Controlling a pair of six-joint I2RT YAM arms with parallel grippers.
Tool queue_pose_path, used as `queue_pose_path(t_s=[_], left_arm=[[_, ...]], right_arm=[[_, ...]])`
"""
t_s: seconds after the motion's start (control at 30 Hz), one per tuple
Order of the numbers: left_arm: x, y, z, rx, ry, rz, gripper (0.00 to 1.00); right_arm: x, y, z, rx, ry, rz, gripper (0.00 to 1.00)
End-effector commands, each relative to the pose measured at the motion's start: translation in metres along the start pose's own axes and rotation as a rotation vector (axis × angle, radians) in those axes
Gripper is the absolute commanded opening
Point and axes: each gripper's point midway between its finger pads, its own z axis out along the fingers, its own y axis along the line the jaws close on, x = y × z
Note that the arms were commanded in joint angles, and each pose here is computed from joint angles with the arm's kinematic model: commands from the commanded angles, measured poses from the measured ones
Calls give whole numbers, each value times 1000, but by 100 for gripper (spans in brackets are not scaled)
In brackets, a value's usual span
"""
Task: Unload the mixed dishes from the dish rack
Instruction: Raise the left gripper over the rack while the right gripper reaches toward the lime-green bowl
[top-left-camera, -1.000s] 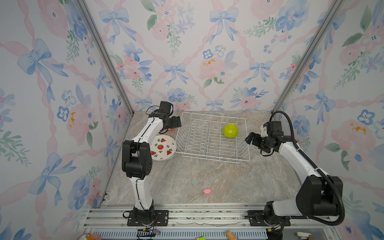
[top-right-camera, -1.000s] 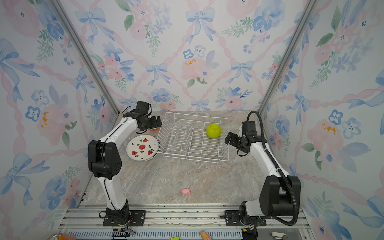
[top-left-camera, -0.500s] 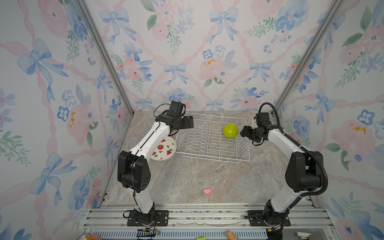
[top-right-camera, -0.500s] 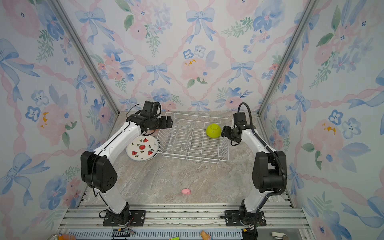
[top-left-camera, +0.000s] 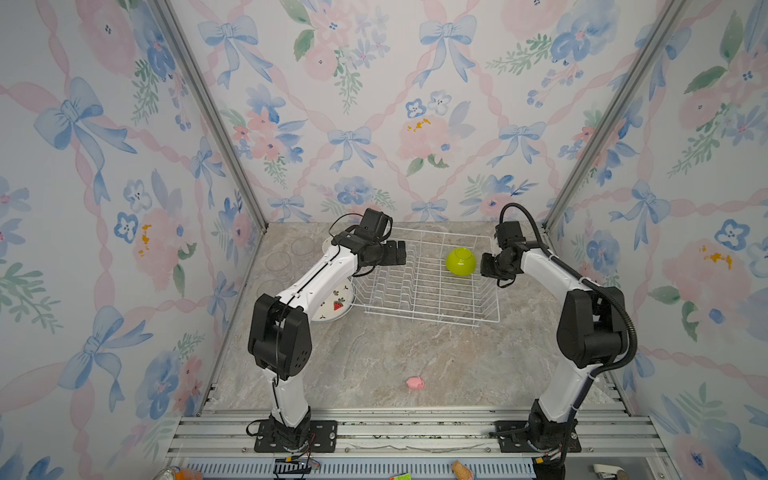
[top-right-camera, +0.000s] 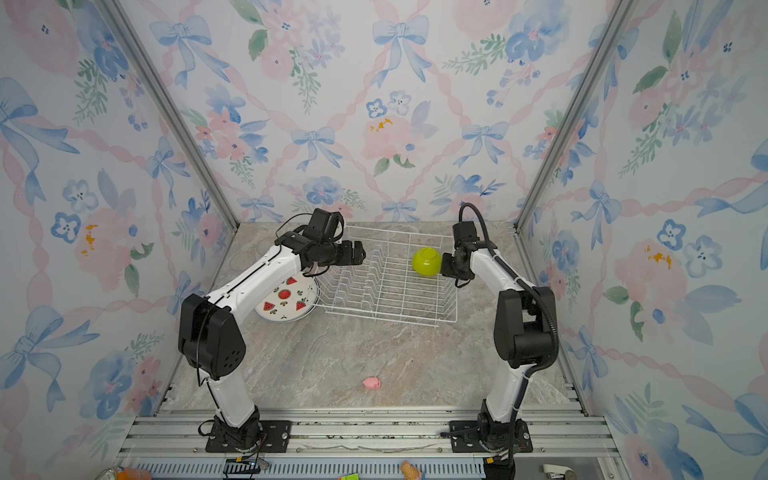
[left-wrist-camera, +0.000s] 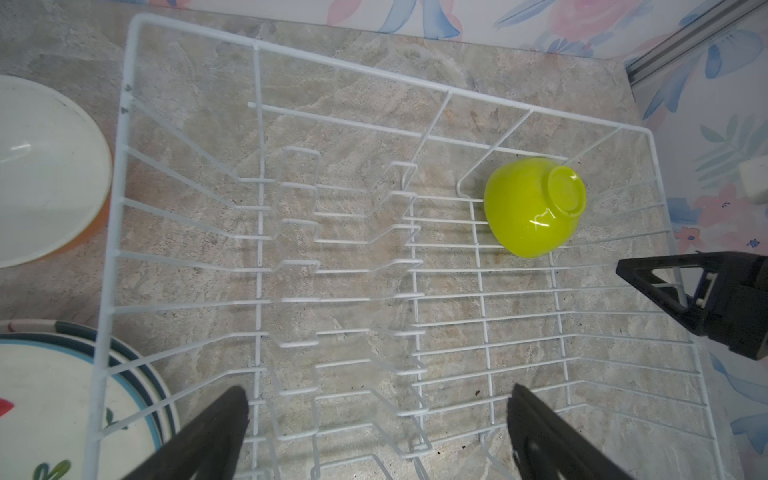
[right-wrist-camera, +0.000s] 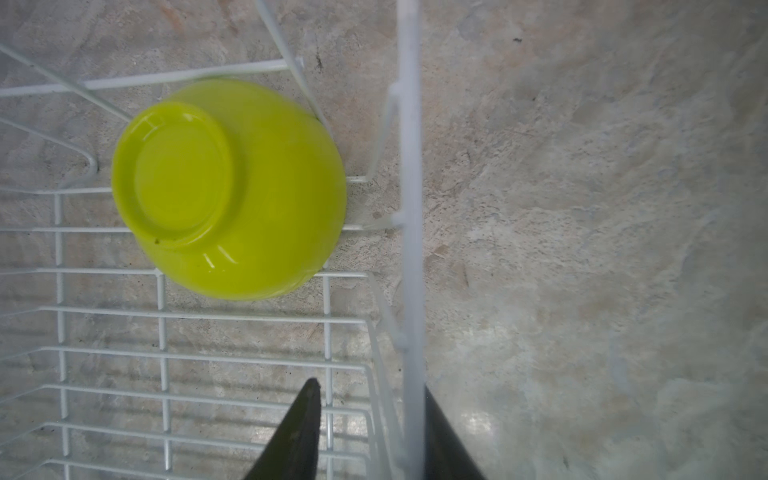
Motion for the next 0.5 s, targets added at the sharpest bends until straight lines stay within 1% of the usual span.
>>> queue_pose_path(t_s=[0.0,0.07,0.13,0.17,0.2,0.27,0.37,0.47], left_arm=[[3,6,8,-35,4,1,98],[3,9,10,-51,4,5,98],[4,10,12,-52,6,4,98],[4,9,13,-50,9,5,98],[5,9,14,-49,13,6,98],[8,9,14,-47,19,6,98],[9,9,13,-45,21,4,98],[8,9,13,-45,17,2,98]], right_arm=[[8,1,-7,97,39,-99,26],[14,4,-8,114,49,-129,25],[19,5,-6,122,65,-144,20],[22,5,-6,128,72,-148,19],[25,4,-6,135,82,-150,19],[31,0,-6,156,95,-159,14],[40,-8,-8,190,108,-176,12],[48,-18,-11,251,114,-204,8]])
